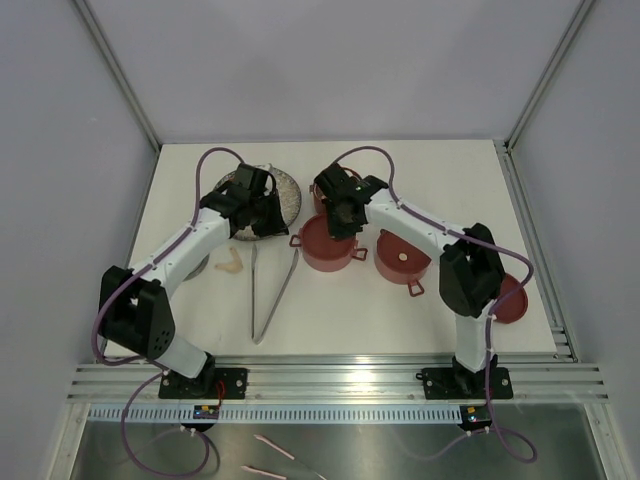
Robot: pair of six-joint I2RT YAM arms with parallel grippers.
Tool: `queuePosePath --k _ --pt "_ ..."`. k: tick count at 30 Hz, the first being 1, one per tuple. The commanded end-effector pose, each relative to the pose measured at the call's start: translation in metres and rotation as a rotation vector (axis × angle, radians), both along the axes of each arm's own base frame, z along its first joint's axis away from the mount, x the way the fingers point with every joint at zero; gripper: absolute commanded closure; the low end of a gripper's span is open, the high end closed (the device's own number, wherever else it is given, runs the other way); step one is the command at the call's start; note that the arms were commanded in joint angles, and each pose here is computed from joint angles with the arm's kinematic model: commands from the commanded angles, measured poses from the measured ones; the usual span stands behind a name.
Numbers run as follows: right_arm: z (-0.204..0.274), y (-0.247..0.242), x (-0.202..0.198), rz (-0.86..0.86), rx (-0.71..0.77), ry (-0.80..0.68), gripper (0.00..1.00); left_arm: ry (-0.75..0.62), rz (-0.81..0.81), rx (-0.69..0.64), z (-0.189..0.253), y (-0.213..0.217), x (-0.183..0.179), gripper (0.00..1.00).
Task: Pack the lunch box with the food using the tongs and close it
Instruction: Close the box lid on the packing box, then pick up the box lid from the center of the board.
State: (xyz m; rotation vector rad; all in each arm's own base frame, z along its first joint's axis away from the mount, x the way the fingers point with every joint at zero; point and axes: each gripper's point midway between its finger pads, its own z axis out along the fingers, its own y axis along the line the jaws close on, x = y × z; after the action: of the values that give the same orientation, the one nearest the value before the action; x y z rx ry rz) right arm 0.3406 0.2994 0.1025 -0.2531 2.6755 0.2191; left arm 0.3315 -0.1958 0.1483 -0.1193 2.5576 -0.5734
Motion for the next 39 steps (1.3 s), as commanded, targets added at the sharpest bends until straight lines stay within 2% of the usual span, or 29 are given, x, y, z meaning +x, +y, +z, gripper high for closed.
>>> queuePosePath --k 1,4,7,9,10,11,13,14,17,20,22,27,30,33,39 --pt "0.114 -0.018 0.015 -0.041 0.117 -0.214 1.00 -0.097 0.013 0.015 0.032 0.008 0.003 1.00" --pt "0.138 -0.065 0.022 -0.160 0.075 -0.272 0.95 -0.126 0.016 0.028 0.042 0.013 0.000 1.00" --pt "0.132 -0.132 0.016 -0.340 0.036 -0.248 0.87 -0.149 0.018 0.037 0.051 0.019 -0.006 1.00" --pt "0.102 -0.182 0.000 -0.491 0.006 -0.164 0.80 -0.157 0.013 0.045 0.054 0.022 -0.010 1.00" --pt "0.109 -0.200 -0.011 -0.541 0.027 -0.177 0.77 -0.161 0.013 0.049 0.055 0.023 -0.010 1.00" --pt "0.084 -0.218 -0.030 -0.592 -0.009 -0.118 0.63 -0.164 0.011 0.051 0.056 0.023 -0.011 1.00" --pt "0.077 -0.256 -0.049 -0.739 0.009 -0.095 0.52 -0.173 -0.001 0.047 0.060 0.022 -0.009 1.00" --pt "0.059 -0.272 -0.065 -0.801 -0.021 -0.058 0.52 -0.172 -0.004 0.050 0.060 0.022 -0.009 1.00" --pt "0.044 -0.322 -0.087 -1.006 -0.015 -0.070 0.43 -0.171 -0.022 0.040 0.060 0.017 -0.007 1.00" --pt "0.027 -0.356 -0.092 -1.134 0.050 -0.040 0.36 -0.154 -0.042 0.036 0.053 0.014 -0.007 1.00" --pt "0.014 -0.364 -0.088 -1.159 0.053 0.004 0.31 -0.148 -0.052 0.044 0.050 0.014 -0.007 1.00" --pt "-0.013 -0.380 -0.074 -1.201 0.041 0.049 0.33 -0.135 -0.060 0.064 0.044 0.015 -0.005 1.00" --pt "-0.044 -0.383 -0.068 -1.198 0.047 0.134 0.34 -0.133 -0.062 0.065 0.044 0.014 -0.003 1.00" --pt "-0.063 -0.378 -0.057 -1.155 0.077 0.171 0.40 -0.114 -0.072 0.071 0.039 0.012 -0.002 1.00" --pt "-0.085 -0.370 -0.048 -1.111 0.114 0.234 0.58 -0.101 -0.072 0.068 0.038 0.009 0.003 1.00"
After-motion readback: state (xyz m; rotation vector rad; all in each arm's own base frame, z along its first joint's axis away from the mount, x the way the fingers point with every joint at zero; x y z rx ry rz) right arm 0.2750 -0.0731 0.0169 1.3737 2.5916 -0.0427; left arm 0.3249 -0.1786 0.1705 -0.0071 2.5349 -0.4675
